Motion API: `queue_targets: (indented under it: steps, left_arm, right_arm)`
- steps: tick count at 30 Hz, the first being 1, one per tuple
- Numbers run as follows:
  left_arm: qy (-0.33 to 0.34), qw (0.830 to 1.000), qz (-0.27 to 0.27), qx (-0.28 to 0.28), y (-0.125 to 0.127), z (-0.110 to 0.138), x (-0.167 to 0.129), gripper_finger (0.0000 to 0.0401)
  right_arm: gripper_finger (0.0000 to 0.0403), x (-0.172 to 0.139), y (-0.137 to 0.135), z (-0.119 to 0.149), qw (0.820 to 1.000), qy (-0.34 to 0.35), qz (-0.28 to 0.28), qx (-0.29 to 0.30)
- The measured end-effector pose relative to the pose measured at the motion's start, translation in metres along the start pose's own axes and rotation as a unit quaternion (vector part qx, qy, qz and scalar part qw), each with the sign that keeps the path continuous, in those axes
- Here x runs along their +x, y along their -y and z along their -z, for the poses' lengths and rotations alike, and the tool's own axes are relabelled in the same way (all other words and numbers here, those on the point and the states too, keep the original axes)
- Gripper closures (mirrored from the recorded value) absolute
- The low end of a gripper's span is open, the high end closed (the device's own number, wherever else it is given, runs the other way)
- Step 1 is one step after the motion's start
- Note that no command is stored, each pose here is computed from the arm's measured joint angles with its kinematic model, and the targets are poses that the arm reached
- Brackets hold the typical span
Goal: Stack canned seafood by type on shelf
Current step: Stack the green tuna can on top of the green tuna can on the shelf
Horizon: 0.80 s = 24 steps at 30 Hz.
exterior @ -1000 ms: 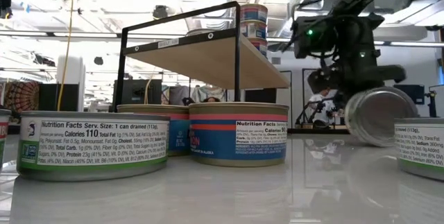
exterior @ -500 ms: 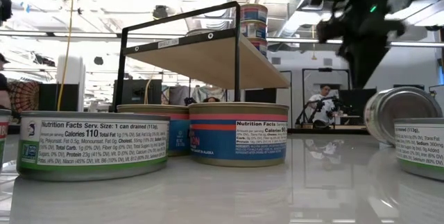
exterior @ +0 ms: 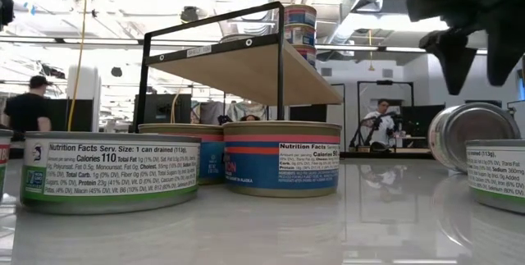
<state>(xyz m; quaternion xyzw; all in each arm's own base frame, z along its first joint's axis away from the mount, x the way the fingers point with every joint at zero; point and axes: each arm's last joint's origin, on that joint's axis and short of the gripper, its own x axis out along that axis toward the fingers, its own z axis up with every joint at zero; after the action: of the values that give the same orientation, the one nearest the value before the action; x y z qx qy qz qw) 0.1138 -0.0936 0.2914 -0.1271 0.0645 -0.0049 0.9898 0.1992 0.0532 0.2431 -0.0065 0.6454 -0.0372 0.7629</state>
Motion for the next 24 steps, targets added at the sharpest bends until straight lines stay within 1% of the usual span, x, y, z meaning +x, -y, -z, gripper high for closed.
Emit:
queue_targets:
  steps: [2, 4, 7, 10, 14, 18, 22, 24]
  left_arm:
    - [-0.001, 1.000, -0.001, 0.002, 0.000, 0.000, 0.000, 0.0114]
    - [-0.001, 1.000, -0.001, 0.002, 0.000, 0.000, 0.000, 0.0114]
    - [-0.001, 1.000, 0.000, 0.002, 0.000, 0.000, 0.000, 0.0114]
    - [-0.002, 1.000, 0.002, 0.001, 0.000, 0.000, 0.000, 0.0114]
    - [-0.005, 1.000, 0.011, -0.001, 0.000, 0.000, 0.000, 0.0114]
    - [-0.007, 1.000, 0.014, -0.009, 0.001, 0.000, 0.000, 0.0114]
    - [-0.006, 1.000, 0.012, -0.009, 0.000, 0.000, 0.000, 0.0114]
    - [-0.003, 1.000, 0.005, -0.009, 0.000, 0.000, 0.000, 0.0114]
  right_arm:
    - [0.0051, 0.005, -0.004, -0.002, 0.999, -0.004, 0.030, -0.009]
    - [0.0062, 0.011, -0.006, -0.005, 0.999, -0.009, 0.047, -0.006]
    - [0.0079, 0.019, -0.008, -0.013, 0.999, -0.008, 0.038, 0.009]
    - [0.0094, 0.028, -0.012, -0.020, 0.999, -0.006, 0.030, 0.008]
    - [0.0122, 0.041, -0.015, -0.023, 0.999, -0.035, 0.038, 0.004]
    - [0.0169, 0.055, -0.022, -0.027, 0.997, -0.053, 0.052, -0.007]
    - [0.0239, 0.059, -0.029, -0.026, 0.996, -0.053, 0.071, -0.016]
    - [0.0245, 0.057, -0.031, -0.024, 0.995, -0.044, 0.083, -0.019]
